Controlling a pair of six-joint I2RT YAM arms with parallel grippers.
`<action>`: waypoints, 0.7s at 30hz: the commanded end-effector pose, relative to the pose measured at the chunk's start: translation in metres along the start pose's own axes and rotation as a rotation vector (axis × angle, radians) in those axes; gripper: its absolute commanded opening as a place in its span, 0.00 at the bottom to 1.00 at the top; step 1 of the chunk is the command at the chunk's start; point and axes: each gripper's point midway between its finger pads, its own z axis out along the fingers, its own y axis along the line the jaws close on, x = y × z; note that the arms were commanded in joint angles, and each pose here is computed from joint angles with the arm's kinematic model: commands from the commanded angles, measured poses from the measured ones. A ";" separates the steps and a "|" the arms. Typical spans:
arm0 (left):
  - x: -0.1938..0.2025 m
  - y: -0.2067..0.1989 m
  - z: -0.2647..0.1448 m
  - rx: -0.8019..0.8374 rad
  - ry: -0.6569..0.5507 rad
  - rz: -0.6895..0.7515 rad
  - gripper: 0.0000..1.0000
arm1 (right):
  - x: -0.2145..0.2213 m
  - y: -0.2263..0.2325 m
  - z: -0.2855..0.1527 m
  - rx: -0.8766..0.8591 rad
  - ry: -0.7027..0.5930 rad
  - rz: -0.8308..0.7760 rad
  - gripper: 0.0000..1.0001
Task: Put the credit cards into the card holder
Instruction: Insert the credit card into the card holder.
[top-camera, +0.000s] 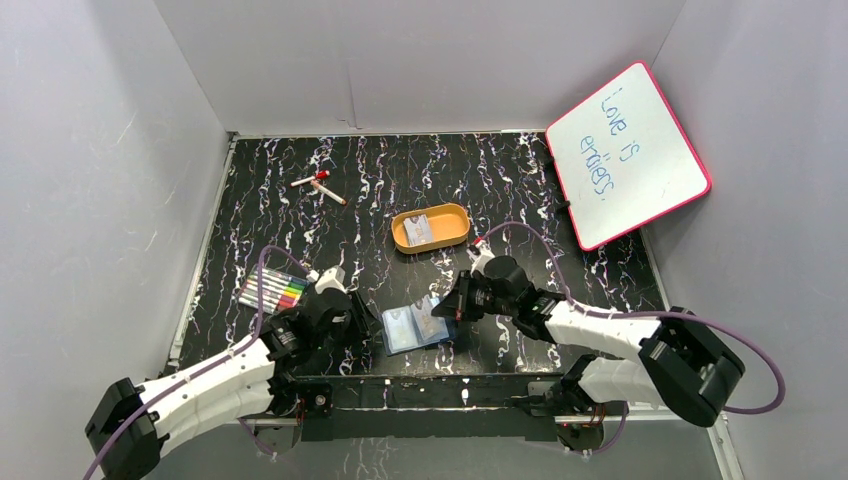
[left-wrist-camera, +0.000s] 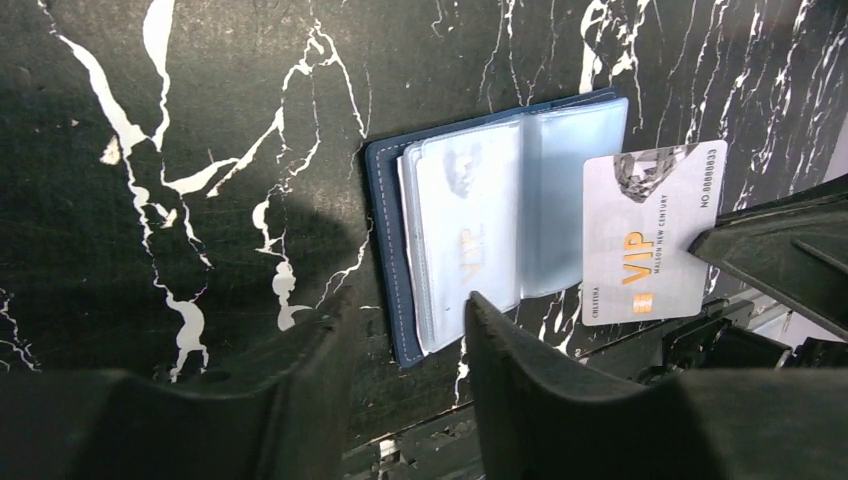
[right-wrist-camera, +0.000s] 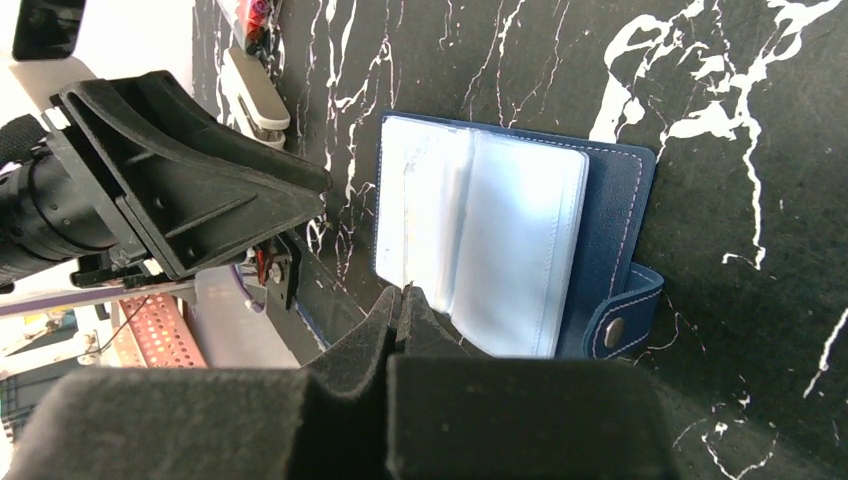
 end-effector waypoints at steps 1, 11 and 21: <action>0.002 0.012 0.002 -0.051 0.001 0.005 0.37 | -0.009 0.008 0.010 -0.051 -0.066 -0.026 0.00; 0.012 0.030 0.012 -0.112 0.028 0.024 0.24 | -0.003 -0.007 0.018 -0.022 -0.084 -0.003 0.00; 0.020 0.034 0.021 -0.125 0.063 0.028 0.20 | 0.005 -0.009 0.023 -0.033 -0.067 0.005 0.00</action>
